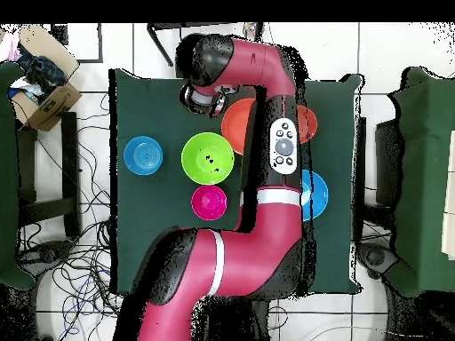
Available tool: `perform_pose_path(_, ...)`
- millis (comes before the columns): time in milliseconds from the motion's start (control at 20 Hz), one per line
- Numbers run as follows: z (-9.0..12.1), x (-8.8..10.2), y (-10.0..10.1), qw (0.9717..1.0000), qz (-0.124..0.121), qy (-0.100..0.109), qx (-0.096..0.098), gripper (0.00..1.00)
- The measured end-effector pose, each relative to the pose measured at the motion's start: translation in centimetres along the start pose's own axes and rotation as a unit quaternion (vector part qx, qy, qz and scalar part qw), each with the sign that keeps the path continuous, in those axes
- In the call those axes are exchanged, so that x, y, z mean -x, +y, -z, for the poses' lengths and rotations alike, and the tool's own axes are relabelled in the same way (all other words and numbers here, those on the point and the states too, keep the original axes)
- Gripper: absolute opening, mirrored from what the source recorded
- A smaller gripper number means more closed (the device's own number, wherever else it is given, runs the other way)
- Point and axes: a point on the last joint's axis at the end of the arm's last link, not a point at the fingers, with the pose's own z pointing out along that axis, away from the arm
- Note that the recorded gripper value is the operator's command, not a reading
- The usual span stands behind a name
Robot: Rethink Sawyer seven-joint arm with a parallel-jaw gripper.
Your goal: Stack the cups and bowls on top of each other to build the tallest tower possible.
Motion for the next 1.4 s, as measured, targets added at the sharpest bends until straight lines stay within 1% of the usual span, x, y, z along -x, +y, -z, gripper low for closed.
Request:
perform_pose_path(300, -0.8, -1.3, 2.5, 0.9998, 0.017, 0.004, -0.01, 1.0)
perform_pose_path(500, -1.3, -2.2, 3.6, 0.9994, 0.026, 0.01, -0.019, 1.0)
perform_pose_path(650, -1.7, -2.8, 3.9, 0.9992, 0.029, 0.015, -0.025, 1.0)
perform_pose_path(900, -2.6, -3.9, 3.8, 0.998, 0.033, 0.028, -0.046, 1.0)
perform_pose_path(1000, -2.9, -4.4, 3.7, 0.9974, 0.034, 0.03, -0.055, 1.0)
perform_pose_path(1150, -3.2, -4.7, 3.5, 0.997, 0.036, 0.028, -0.062, 1.0)
perform_pose_path(1400, -3.7, -5.0, 3.0, 0.9963, 0.037, 0.016, -0.075, 1.0)
